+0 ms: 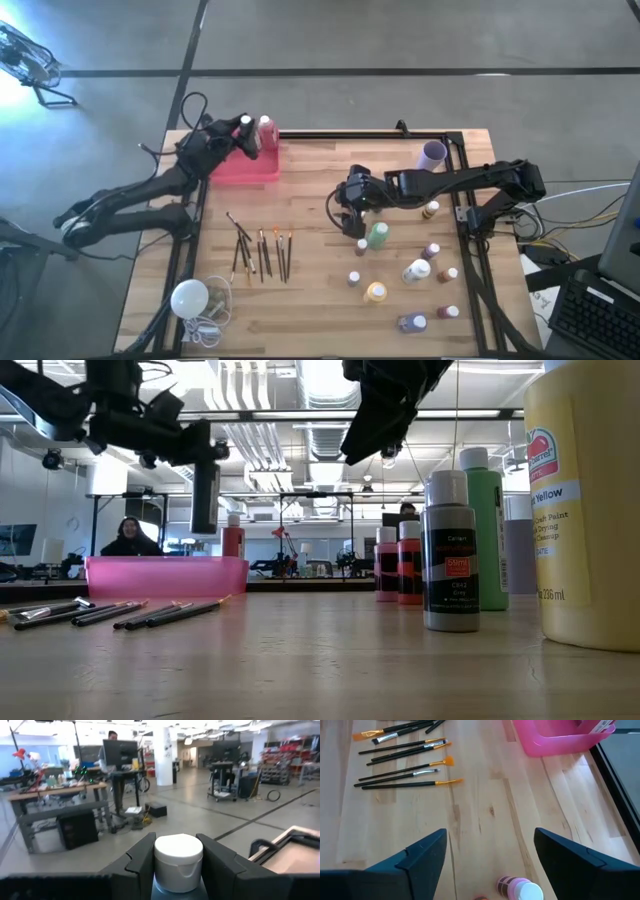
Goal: Pick & Place Paint Supplies
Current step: Put the large black paint bottle into the pink bin
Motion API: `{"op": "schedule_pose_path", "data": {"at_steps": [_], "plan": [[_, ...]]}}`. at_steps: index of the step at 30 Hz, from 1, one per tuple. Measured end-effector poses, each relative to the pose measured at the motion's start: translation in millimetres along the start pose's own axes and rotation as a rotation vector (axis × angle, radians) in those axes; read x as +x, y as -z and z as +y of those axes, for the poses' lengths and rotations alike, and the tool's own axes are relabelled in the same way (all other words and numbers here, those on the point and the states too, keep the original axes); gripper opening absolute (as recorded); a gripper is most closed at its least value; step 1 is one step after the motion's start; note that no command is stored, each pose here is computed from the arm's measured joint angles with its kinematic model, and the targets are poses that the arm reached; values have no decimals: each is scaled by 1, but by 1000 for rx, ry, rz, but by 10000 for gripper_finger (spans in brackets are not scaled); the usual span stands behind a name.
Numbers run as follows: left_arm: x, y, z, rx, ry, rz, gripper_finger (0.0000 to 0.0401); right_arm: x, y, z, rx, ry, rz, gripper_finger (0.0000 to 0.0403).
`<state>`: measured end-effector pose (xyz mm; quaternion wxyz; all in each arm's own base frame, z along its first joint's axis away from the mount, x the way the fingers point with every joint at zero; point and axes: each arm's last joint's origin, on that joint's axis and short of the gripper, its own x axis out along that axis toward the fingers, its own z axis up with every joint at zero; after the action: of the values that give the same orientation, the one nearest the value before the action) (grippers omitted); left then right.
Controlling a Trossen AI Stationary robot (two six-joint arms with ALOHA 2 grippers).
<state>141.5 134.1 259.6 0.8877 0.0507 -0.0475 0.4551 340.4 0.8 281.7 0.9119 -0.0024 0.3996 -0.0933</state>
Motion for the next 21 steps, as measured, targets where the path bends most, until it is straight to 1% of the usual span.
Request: {"op": "schedule_pose_path", "data": {"at_steps": [4,7,11,15,21], "plan": [[10,8,1,1,-15,6,135,0,0,0,1,-1,-1,286],[15,12,4,-13,-60,3,135,0,0,0,1,0,0,282],[21,17,7,-24,-89,2,135,0,0,0,0,-1,2,277],[24,24,11,-36,-111,19,135,0,0,0,0,-1,3,271],[21,37,19,-45,-154,-26,135,0,1,0,0,-1,4,264]]}}
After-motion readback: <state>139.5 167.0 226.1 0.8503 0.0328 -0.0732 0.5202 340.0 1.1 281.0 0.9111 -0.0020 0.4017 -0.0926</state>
